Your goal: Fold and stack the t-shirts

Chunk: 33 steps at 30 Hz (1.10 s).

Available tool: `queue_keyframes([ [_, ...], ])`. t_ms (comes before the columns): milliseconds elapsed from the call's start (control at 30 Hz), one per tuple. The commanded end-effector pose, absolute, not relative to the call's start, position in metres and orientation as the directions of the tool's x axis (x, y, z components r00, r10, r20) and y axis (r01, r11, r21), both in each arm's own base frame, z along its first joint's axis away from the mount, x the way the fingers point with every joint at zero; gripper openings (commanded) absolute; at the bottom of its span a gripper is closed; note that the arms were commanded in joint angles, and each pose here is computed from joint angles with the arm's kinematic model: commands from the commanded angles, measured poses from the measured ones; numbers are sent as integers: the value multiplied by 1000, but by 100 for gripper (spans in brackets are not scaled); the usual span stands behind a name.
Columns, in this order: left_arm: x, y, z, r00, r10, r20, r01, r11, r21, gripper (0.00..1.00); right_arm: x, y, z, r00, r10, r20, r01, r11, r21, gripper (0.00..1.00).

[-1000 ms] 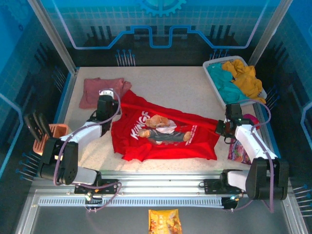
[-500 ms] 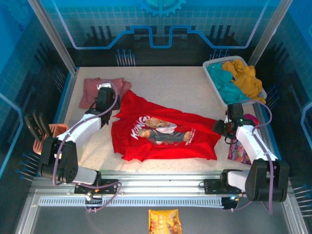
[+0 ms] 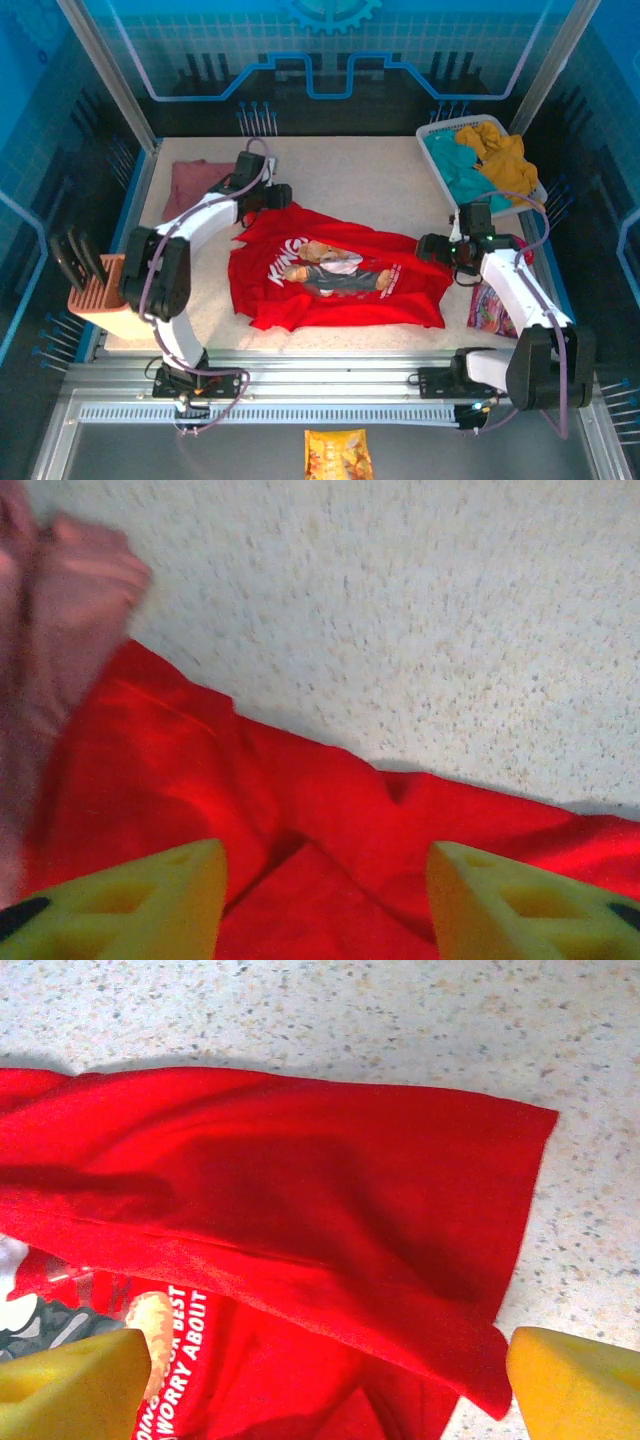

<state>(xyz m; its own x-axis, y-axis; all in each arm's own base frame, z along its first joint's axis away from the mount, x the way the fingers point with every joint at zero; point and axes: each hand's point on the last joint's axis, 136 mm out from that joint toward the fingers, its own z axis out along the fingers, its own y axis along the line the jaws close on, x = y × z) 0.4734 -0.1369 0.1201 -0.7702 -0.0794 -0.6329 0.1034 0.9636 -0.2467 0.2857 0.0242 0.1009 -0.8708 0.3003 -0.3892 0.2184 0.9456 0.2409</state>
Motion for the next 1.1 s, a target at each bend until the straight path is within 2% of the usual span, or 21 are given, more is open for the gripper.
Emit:
queue_keyframes([
  [0, 472, -148, 107, -851, -139, -506, 31, 949, -313, 49, 283, 31, 105, -884, 277, -376, 192, 950, 247, 92],
  [67, 472, -151, 91, -874, -184, -450, -33, 946, -321, 48, 283, 32, 107, -880, 278, -385, 188, 949, 254, 92],
  [133, 471, -151, 77, -885, -192, -425, -79, 960, -269, 47, 284, 33, 108, -879, 276, -389, 186, 949, 255, 92],
  [267, 468, -151, 64, -894, -182, -409, -127, 979, -158, 44, 285, 33, 112, -880, 265, -393, 177, 953, 246, 92],
  [600, 451, -134, 52, -891, -244, -383, -240, 969, -60, 39, 282, 33, 112, -882, 258, -394, 170, 955, 245, 91],
  [767, 456, -131, 55, -877, -254, -408, -254, 966, -55, 39, 280, 34, 108, -885, 260, -387, 171, 953, 249, 91],
  [1067, 462, -147, 39, -885, -270, -379, -253, 963, -95, 38, 279, 33, 107, -886, 253, -388, 166, 955, 244, 91],
])
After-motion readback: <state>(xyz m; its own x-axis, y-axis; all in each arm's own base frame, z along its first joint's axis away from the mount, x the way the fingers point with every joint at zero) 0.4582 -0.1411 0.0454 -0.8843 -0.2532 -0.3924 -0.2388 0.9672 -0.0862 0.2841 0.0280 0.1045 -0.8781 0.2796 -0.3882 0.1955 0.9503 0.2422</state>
